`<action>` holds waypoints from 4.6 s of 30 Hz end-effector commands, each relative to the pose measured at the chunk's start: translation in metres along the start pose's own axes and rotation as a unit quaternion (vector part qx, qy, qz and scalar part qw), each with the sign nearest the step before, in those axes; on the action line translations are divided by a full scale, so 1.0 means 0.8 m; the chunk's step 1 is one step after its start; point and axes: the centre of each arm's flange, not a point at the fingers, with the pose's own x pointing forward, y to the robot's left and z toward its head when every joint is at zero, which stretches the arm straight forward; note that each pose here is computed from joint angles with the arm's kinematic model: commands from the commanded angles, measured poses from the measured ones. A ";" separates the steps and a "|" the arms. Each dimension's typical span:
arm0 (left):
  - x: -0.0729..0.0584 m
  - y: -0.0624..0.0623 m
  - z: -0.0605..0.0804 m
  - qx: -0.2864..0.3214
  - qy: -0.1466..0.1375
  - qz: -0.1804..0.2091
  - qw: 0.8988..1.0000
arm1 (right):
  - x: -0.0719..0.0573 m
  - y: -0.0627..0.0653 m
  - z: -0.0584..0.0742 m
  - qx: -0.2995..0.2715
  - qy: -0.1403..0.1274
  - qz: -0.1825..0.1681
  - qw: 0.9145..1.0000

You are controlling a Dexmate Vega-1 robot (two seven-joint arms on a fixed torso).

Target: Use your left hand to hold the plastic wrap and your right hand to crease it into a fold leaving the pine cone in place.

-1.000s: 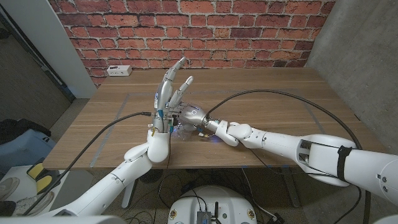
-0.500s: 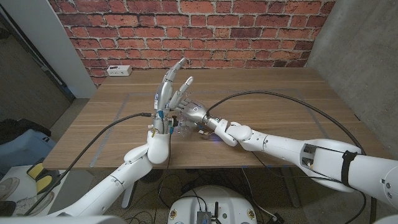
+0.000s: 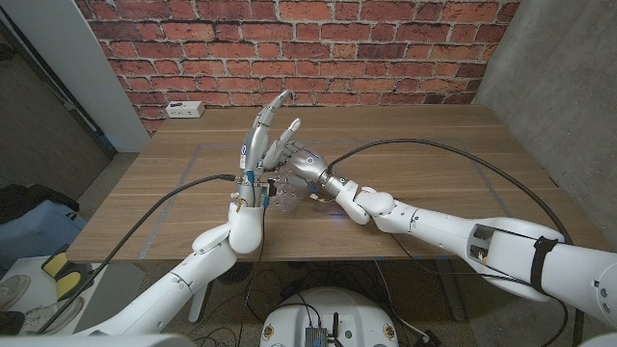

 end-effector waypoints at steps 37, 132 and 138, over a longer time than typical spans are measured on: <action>0.007 -0.002 -0.012 -0.001 0.008 0.004 1.000 | 0.051 0.045 -0.004 0.128 0.043 0.311 0.941; 0.025 -0.009 -0.053 -0.075 0.086 -0.084 0.990 | -0.034 -0.062 -0.086 0.312 0.128 -0.075 0.939; 0.027 -0.007 -0.059 -0.081 0.099 -0.096 0.987 | -0.047 -0.065 -0.096 0.323 0.148 -0.080 0.931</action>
